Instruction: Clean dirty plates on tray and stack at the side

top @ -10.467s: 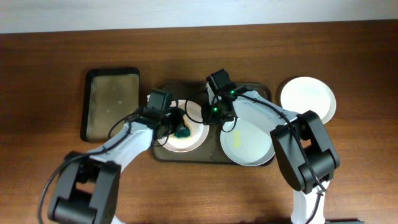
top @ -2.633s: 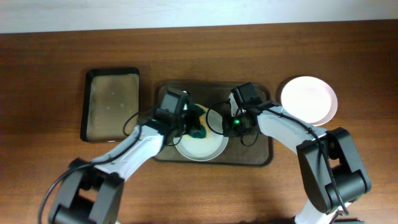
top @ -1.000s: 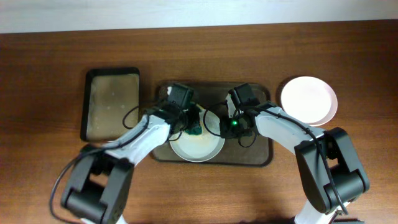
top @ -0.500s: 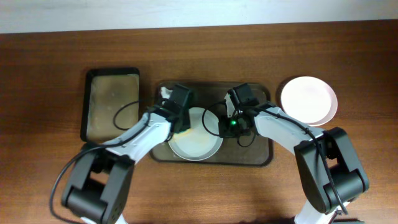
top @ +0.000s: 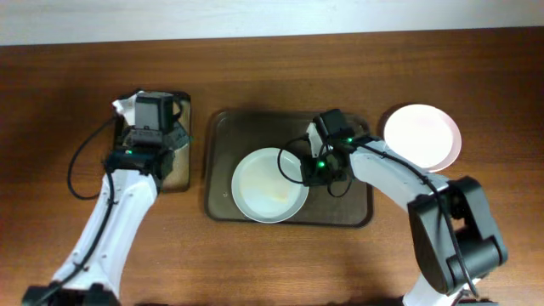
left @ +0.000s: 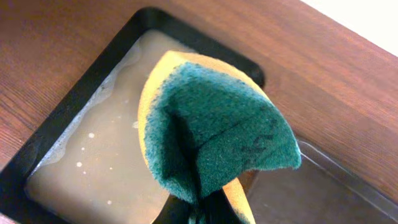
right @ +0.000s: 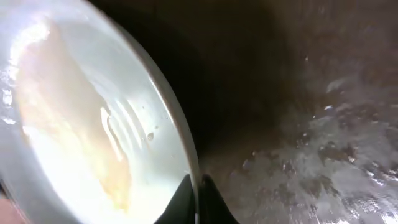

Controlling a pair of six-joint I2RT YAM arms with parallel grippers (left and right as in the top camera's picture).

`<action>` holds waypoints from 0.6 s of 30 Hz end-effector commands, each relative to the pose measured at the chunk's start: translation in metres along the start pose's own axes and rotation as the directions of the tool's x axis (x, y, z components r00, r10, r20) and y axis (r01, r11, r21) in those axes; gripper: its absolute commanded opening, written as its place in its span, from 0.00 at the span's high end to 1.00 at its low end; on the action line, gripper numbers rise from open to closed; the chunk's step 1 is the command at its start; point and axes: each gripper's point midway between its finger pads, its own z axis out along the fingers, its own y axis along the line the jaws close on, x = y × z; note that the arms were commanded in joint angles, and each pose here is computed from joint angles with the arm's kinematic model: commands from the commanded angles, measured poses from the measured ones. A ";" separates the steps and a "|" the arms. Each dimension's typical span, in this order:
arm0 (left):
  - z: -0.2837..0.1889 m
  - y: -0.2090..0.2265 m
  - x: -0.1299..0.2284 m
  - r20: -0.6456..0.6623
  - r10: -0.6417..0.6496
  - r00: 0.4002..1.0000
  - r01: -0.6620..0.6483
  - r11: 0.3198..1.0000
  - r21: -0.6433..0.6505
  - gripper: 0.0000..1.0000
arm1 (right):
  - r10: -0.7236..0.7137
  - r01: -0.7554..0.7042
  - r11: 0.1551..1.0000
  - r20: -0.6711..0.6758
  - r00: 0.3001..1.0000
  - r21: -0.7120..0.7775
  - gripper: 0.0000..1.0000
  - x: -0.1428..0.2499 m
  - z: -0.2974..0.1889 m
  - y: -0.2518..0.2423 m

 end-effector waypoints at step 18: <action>0.113 0.030 0.013 -0.084 0.023 0.996 -0.023 1.000 0.004 0.00 | -0.274 0.167 0.868 0.170 0.947 0.467 0.96 -0.039 -0.094 0.027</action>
